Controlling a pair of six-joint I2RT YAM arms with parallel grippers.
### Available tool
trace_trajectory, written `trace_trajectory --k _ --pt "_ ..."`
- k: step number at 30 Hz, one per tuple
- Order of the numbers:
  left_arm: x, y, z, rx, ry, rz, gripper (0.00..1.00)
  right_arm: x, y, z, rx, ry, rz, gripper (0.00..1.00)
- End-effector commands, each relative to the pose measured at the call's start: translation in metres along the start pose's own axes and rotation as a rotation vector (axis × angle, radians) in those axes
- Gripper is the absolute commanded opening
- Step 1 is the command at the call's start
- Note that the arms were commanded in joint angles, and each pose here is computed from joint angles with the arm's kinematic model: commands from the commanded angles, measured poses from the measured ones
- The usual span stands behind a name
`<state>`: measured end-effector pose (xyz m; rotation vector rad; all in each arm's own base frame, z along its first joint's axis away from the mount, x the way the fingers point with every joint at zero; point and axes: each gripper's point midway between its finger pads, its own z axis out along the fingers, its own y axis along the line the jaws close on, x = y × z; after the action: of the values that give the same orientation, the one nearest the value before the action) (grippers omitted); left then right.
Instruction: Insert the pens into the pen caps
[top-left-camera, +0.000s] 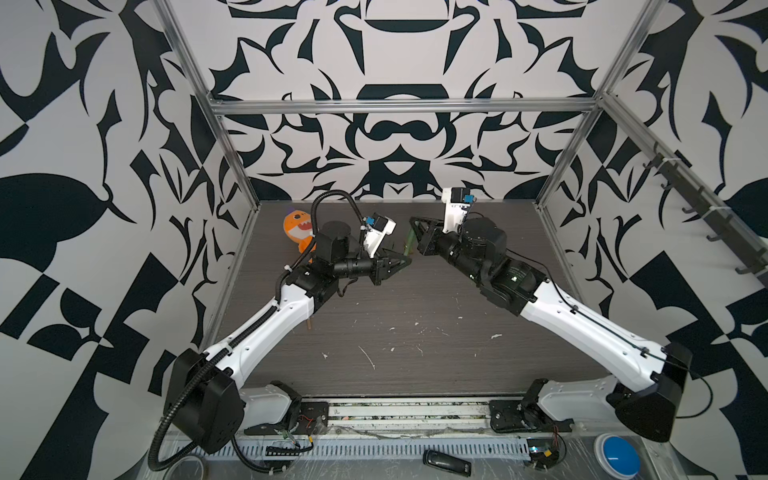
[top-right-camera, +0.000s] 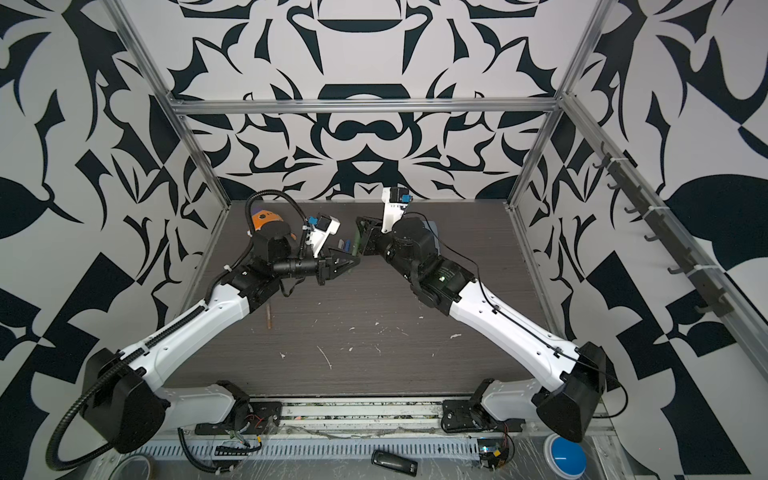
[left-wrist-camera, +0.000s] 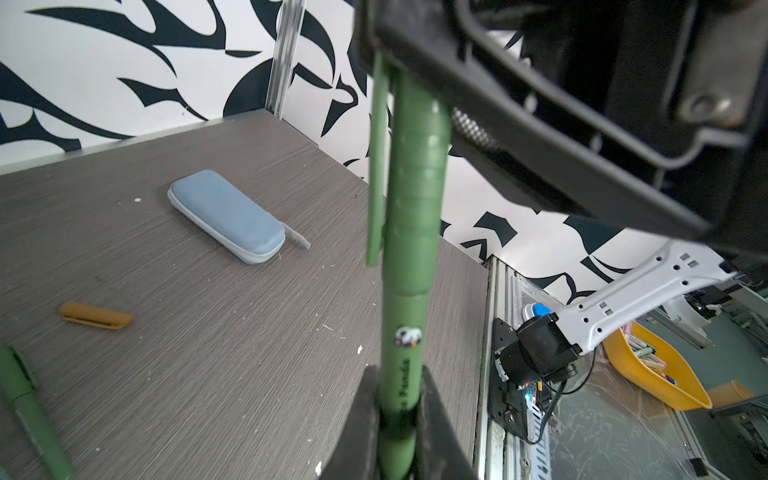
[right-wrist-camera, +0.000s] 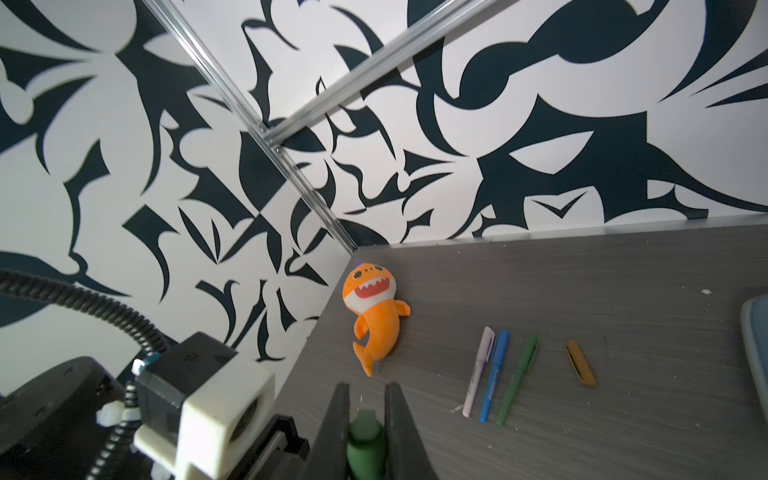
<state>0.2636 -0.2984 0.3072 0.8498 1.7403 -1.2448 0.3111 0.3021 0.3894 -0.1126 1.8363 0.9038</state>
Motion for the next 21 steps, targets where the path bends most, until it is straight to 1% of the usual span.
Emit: trace_trajectory --k 1,2,4,6,8,11,14,15,17,20,21 --pt "-0.047 -0.003 -0.033 -0.076 -0.206 0.141 0.0 0.043 0.022 -0.035 -0.033 0.267 -0.102 0.26" --pt "-0.037 -0.003 -0.034 -0.076 -0.188 0.132 0.0 0.027 0.031 -0.041 -0.061 0.225 -0.105 0.3" --pt "-0.02 -0.003 -0.037 -0.079 -0.156 0.102 0.0 -0.001 0.046 -0.053 -0.093 0.158 -0.114 0.35" --pt "-0.011 -0.003 -0.04 -0.093 -0.136 0.085 0.0 -0.016 0.048 -0.062 -0.086 0.12 -0.132 0.37" --pt "-0.006 0.003 -0.043 -0.136 -0.124 0.066 0.0 -0.023 0.048 -0.07 -0.082 0.096 -0.139 0.38" --pt "0.0 0.016 -0.048 -0.212 -0.109 0.034 0.0 -0.025 0.033 -0.084 -0.036 0.061 -0.142 0.38" --pt "0.003 0.04 -0.052 -0.315 -0.09 -0.034 0.0 -0.016 0.009 -0.095 0.031 0.032 -0.119 0.38" --pt "0.003 0.051 -0.053 -0.357 -0.079 -0.067 0.0 -0.007 -0.002 -0.095 0.063 0.033 -0.103 0.38" --pt "0.006 0.073 -0.056 -0.439 -0.042 -0.142 0.0 0.018 -0.023 -0.094 0.113 0.075 -0.09 0.38" --pt "0.027 0.112 -0.059 -0.58 0.083 -0.265 0.0 0.056 -0.053 -0.094 0.183 0.139 -0.06 0.38" --pt "0.042 0.132 -0.057 -0.631 0.146 -0.323 0.0 0.067 -0.061 -0.095 0.197 0.153 -0.048 0.38"
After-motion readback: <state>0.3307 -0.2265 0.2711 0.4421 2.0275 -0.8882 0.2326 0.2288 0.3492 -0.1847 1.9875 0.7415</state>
